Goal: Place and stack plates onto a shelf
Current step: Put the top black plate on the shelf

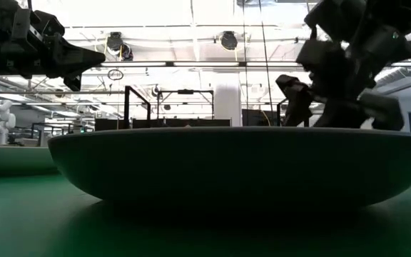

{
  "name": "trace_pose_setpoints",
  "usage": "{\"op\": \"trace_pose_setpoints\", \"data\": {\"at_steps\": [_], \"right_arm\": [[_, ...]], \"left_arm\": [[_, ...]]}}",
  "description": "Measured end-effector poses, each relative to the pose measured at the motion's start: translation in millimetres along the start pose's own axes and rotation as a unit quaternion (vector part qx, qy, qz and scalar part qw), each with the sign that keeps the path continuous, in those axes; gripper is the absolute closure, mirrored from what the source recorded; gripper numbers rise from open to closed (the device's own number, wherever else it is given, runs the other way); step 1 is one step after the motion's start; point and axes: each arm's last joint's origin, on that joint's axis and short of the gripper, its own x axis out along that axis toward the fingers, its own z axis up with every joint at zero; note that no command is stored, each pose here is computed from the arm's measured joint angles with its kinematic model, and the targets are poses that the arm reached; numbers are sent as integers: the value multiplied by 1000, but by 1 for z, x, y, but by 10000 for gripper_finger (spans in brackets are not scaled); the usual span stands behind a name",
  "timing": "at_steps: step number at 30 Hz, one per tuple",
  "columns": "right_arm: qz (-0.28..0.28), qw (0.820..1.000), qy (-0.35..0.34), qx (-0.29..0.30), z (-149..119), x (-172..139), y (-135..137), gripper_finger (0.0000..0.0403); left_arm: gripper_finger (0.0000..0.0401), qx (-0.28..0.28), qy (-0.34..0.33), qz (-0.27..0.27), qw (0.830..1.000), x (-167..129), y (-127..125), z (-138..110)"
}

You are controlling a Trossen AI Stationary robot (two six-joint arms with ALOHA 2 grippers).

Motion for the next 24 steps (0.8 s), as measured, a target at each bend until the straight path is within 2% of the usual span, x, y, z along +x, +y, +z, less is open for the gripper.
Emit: {"op": "trace_pose_setpoints", "data": {"at_steps": [13,17,22,24], "right_arm": [[-39,995,6,-92,-4,37,7,225],[-34,995,8,-94,-5,41,9,274],[-20,996,4,-92,-5,40,11,379],[-19,995,-10,-98,-2,38,9,392]], "left_arm": [[397,0,0,0,1000,0,0,0],[397,0,0,0,1000,0,0,0],[397,0,0,0,1000,0,0,0],[397,0,0,0,1000,0,0,0]]}}
